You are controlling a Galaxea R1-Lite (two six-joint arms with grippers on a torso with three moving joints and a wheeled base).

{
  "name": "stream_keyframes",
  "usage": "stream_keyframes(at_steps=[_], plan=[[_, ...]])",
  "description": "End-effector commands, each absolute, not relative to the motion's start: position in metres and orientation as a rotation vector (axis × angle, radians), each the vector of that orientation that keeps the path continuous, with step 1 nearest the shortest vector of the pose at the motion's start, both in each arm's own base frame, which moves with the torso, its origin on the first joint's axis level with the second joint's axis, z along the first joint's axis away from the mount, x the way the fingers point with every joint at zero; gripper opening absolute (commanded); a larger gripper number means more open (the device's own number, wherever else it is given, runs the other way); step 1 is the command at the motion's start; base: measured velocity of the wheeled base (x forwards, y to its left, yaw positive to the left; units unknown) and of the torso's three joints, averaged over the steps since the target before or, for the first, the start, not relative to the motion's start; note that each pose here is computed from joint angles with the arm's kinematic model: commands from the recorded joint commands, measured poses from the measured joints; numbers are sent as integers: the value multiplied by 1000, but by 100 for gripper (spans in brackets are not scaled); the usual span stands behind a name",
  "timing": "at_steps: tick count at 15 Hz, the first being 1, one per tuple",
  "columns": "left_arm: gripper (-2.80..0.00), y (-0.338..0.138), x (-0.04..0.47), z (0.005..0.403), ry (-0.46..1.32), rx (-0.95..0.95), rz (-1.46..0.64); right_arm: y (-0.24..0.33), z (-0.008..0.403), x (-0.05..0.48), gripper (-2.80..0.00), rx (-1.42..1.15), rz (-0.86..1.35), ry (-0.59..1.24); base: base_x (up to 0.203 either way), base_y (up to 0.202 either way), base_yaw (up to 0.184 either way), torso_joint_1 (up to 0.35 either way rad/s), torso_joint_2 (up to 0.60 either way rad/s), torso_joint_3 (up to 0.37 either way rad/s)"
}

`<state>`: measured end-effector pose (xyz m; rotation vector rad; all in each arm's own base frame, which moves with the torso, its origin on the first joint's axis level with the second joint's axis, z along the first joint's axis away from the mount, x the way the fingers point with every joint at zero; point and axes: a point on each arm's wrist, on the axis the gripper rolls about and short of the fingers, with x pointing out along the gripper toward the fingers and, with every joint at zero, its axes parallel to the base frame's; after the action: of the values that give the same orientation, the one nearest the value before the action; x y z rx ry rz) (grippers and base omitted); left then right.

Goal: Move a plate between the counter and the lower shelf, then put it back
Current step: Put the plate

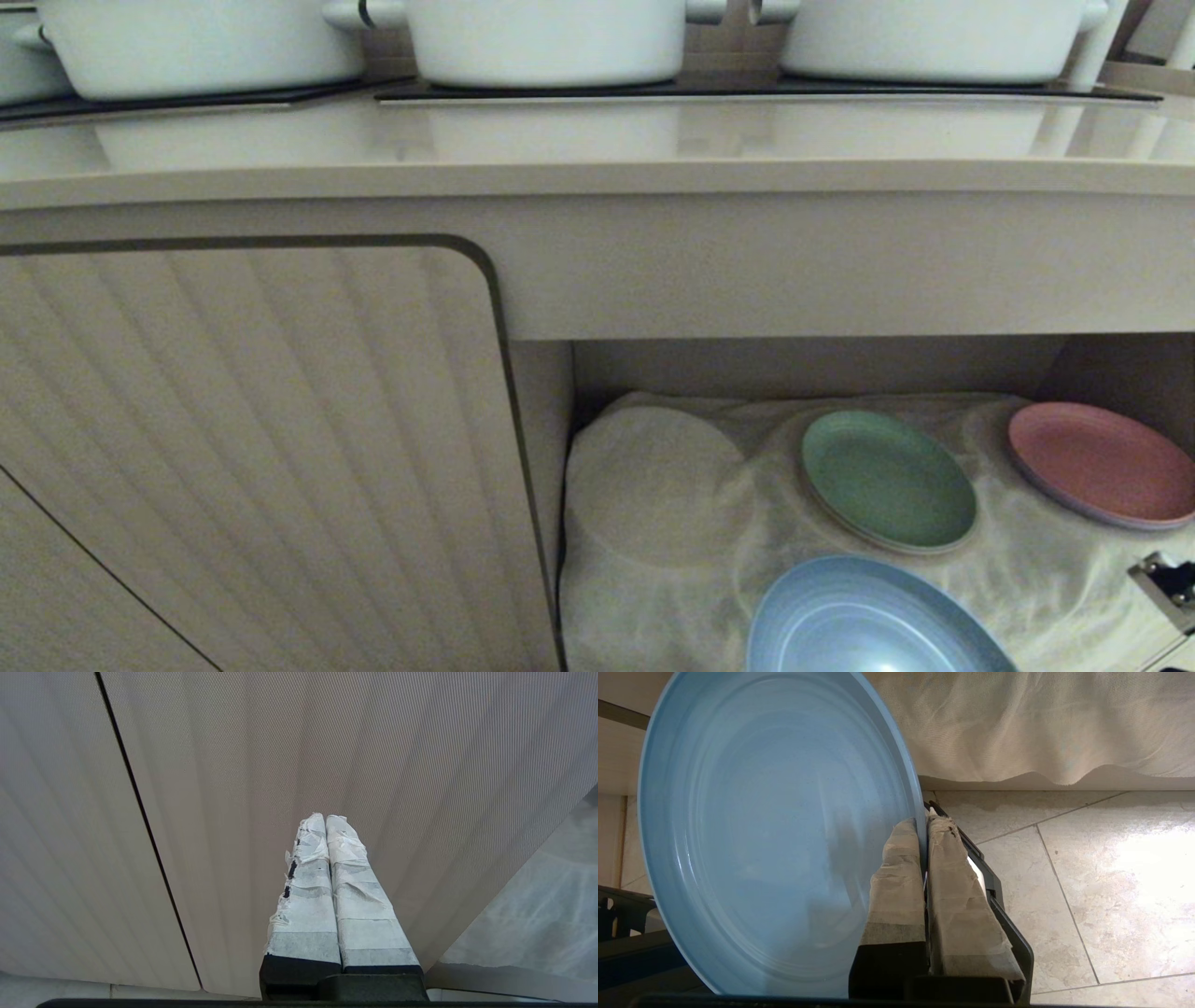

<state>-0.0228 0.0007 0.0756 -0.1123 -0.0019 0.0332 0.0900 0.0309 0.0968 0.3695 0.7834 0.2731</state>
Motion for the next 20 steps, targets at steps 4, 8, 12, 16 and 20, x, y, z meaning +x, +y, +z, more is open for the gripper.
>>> stream_keyframes(at_steps=[4, 8, 12, 16, 20], plan=[[-280, 1, -23, 75, -2, -114, 34, 31, 97, 90, -280, 372, 273, 783, 0, 0, 0, 0, 0, 0], [-280, 1, -23, 76, -3, -114, 34, 31, 97, 91, -280, 372, 273, 781, 0, 0, 0, 0, 0, 0], [-280, 1, -23, 76, -2, -114, 34, 31, 97, 91, -280, 372, 273, 781, 0, 0, 0, 0, 0, 0], [-280, 1, -23, 76, -3, -114, 34, 31, 97, 90, -280, 372, 273, 783, -69, 0, 0, -2, 2, 3], [-280, 1, -23, 76, -3, -114, 34, 31, 97, 91, -280, 371, 272, 784, 0, 0, 0, 0, 0, 0]])
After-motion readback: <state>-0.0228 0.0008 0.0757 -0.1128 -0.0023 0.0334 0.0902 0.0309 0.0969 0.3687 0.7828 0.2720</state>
